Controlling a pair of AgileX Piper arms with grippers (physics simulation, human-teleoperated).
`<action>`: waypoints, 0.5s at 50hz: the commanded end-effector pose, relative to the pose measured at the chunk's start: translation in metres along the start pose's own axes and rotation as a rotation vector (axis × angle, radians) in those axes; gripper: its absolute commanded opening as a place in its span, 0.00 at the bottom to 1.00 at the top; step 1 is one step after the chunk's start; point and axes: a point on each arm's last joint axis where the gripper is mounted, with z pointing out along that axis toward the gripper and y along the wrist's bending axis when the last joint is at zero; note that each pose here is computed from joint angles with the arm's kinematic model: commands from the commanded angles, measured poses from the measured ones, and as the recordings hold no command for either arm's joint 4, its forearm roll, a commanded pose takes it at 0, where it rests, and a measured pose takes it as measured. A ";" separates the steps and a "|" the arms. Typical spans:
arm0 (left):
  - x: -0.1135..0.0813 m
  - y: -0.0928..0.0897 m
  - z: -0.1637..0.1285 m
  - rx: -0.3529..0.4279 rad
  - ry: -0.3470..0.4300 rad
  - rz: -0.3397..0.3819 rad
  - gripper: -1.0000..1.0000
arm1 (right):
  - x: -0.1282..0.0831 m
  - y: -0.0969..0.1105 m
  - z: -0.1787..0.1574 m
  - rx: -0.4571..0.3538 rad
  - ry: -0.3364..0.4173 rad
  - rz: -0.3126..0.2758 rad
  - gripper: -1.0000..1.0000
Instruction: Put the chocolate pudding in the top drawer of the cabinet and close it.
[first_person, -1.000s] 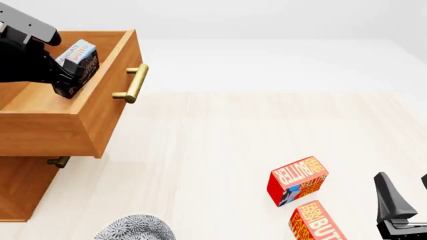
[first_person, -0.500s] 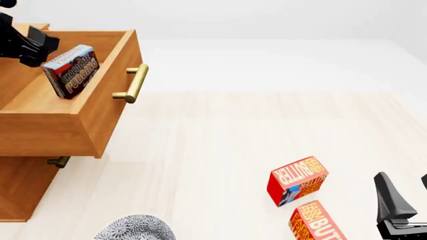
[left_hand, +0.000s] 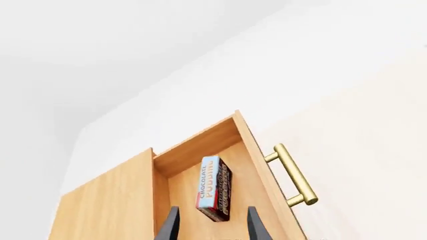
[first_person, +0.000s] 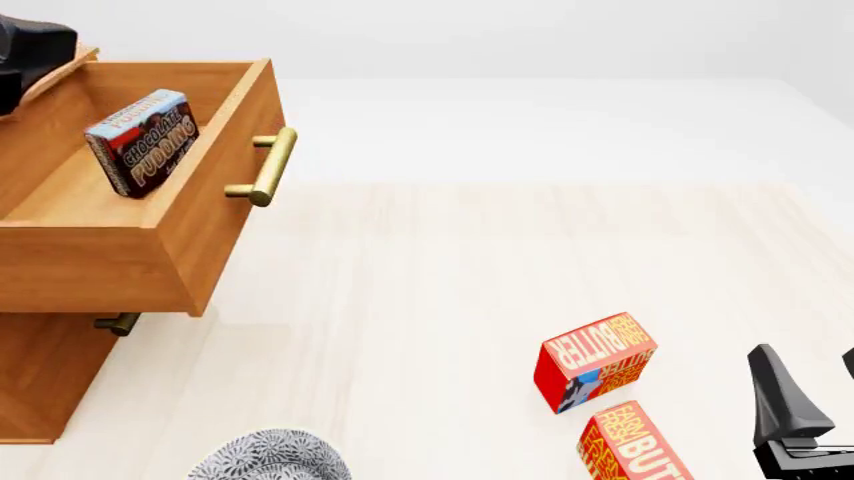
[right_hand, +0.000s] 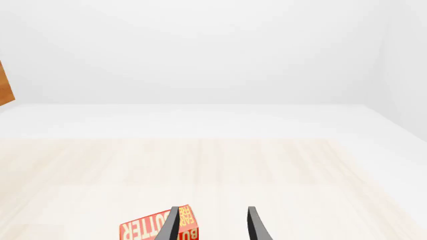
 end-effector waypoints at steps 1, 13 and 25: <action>0.004 -0.010 -0.015 0.033 -0.034 0.022 1.00 | 0.000 0.000 0.000 0.000 0.001 0.000 1.00; 0.003 -0.020 -0.017 0.094 -0.062 0.039 1.00 | 0.000 0.000 0.000 0.000 0.001 0.000 1.00; 0.002 -0.029 -0.013 0.137 -0.088 0.057 1.00 | 0.000 0.000 0.000 0.000 0.001 0.000 1.00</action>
